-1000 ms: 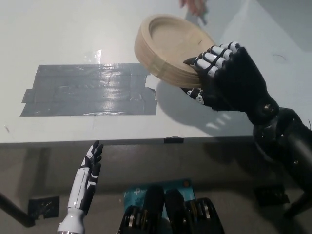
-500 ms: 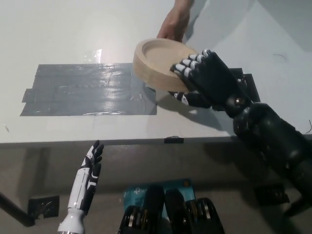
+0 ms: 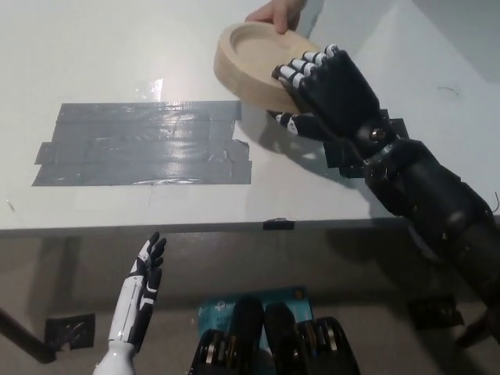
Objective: A stack of plates is kept in the middle of the desk close to the robot and the robot grabs the stack with its right hand, picks it up and hands it to a person.
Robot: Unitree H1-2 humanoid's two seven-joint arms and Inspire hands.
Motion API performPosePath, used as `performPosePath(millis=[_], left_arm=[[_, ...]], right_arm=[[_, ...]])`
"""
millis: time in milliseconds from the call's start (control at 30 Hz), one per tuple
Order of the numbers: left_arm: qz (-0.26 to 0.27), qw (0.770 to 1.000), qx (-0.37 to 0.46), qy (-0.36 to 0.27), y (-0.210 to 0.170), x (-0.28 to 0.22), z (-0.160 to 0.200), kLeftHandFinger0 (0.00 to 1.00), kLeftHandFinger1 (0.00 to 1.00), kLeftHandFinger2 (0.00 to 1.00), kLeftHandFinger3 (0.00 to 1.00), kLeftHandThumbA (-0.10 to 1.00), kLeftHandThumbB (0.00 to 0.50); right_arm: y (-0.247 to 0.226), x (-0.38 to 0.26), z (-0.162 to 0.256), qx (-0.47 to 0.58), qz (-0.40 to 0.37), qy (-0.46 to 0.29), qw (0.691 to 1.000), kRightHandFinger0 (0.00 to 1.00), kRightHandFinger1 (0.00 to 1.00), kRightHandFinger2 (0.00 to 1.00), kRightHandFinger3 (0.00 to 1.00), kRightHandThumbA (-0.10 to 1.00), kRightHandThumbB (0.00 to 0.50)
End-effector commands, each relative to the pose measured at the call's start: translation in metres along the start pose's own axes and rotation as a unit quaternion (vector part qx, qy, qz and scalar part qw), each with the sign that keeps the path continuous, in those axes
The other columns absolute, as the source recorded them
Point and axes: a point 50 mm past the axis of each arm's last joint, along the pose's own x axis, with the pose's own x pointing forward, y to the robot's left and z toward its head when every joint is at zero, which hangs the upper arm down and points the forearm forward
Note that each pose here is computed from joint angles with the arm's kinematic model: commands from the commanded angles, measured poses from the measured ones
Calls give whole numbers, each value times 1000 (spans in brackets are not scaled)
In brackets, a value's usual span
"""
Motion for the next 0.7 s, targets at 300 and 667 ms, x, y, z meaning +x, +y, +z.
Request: performPosePath(millis=[300, 667], left_arm=[[-3, 1000, -1, -23, 1, 6, 8, 1000, 1000, 1000, 1000, 1000, 293], [-2, 1000, 4, -25, 0, 7, 8, 1000, 1000, 1000, 1000, 1000, 284]], right_arm=[[-8, 26, -8, 57, 181, 109, 976, 1000, 1000, 1000, 1000, 699, 500], [-81, 19, 1, 96, 121, 101, 983, 1000, 1000, 1000, 1000, 819, 500]])
